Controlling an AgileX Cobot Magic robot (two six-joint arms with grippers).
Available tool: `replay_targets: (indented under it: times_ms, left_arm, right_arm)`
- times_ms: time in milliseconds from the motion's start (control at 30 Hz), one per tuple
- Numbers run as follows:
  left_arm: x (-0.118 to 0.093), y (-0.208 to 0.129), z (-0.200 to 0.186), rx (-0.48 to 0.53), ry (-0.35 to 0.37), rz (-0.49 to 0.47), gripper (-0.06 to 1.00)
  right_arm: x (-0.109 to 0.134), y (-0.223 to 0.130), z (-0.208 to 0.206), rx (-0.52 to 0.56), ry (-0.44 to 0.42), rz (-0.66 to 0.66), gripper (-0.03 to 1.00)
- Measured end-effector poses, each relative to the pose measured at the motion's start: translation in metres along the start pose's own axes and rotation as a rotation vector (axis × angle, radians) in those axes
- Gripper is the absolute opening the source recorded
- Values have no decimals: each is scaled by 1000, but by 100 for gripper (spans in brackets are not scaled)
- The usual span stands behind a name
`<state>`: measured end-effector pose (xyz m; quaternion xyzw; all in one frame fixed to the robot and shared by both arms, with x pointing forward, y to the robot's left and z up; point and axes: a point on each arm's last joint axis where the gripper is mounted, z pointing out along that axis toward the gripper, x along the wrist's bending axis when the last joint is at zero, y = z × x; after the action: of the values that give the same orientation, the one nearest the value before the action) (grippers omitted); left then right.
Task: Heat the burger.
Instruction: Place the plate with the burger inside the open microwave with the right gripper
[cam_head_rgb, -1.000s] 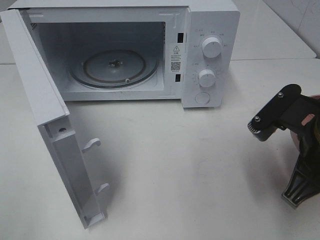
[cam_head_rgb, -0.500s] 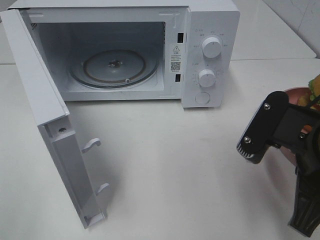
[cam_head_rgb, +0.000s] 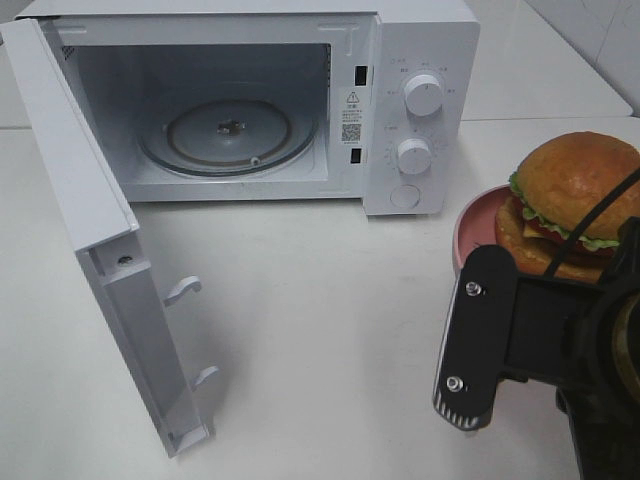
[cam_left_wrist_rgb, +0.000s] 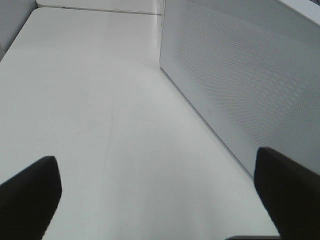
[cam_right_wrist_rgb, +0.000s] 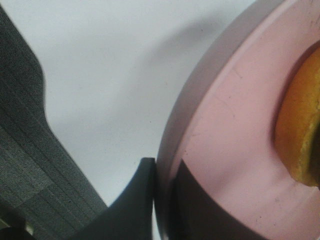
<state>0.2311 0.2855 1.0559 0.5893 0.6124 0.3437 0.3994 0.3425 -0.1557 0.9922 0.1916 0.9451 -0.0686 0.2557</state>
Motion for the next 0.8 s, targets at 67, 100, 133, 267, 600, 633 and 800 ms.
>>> replay_targets:
  times_ms: [67, 100, 133, 267, 600, 633, 800]
  left_arm:
    - [0, 0, 0, 0, 0, 0, 99]
    - [0, 0, 0, 0, 0, 0, 99]
    - [0, 0, 0, 0, 0, 0, 99]
    - [0, 0, 0, 0, 0, 0, 99]
    - [0, 0, 0, 0, 0, 0, 99]
    - [0, 0, 0, 0, 0, 0, 99]
    - [0, 0, 0, 0, 0, 0, 99]
  right_arm:
    - [3, 1, -2, -11, 0, -32, 5]
    - [3, 1, -2, -13, 0, -44, 5]
    - [4, 1, -3, -17, -3, -82, 5]
    - [4, 2, -3, -25, -7, -151, 5]
    - [5, 10, -3, -116, -15, -360, 5]
    - [5, 10, -3, -121, -21, -375, 5]
    - [4, 14, -3, -159, -47, -418, 5]
